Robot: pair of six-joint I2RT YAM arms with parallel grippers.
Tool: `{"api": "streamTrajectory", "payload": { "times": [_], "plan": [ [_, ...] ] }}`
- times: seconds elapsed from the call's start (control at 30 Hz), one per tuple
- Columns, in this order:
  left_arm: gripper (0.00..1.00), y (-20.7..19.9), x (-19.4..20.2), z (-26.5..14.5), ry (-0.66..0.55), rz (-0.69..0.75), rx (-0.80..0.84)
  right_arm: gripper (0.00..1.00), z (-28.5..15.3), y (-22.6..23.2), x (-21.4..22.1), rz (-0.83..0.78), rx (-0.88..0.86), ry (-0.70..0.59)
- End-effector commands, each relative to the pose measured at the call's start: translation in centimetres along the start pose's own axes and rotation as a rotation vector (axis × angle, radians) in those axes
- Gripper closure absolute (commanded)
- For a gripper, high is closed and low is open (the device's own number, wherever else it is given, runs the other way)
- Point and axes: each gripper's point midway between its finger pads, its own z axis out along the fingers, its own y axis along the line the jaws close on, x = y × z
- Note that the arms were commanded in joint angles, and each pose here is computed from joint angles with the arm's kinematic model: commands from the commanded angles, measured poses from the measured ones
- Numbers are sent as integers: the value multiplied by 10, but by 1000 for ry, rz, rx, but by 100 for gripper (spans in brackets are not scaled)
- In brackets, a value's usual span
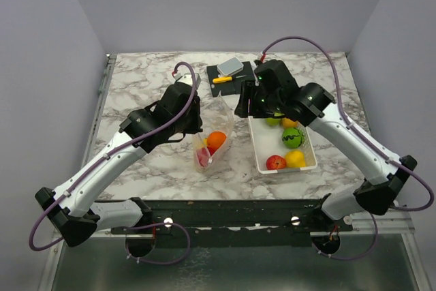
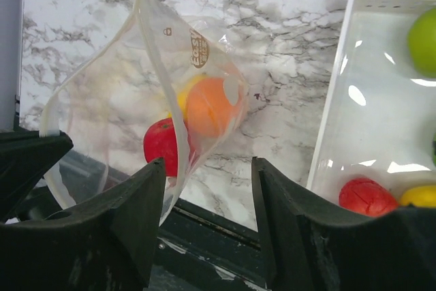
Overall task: Place the food in the zip-top bag and seal the zipper
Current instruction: Pick up the fake fruit from the bin.
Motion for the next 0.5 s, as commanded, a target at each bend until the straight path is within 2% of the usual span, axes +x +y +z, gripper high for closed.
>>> {"api": "streamTrajectory", "payload": {
  "times": [0.0,0.2,0.27,0.47],
  "plan": [
    [100,2,-7,-1,-30,13,-10,39,-34,-22,-5,-6,81,-66],
    [100,0,-15,-6,-55,12,-6,37,-43,-53,21,16,166,-44],
    [100,1,-19,-8,-66,14,-12,33,-43,-61,30,26,185,-34],
    [100,3,-33,-16,-101,31,-38,29,-28,-80,65,46,230,33]
  ]
}}
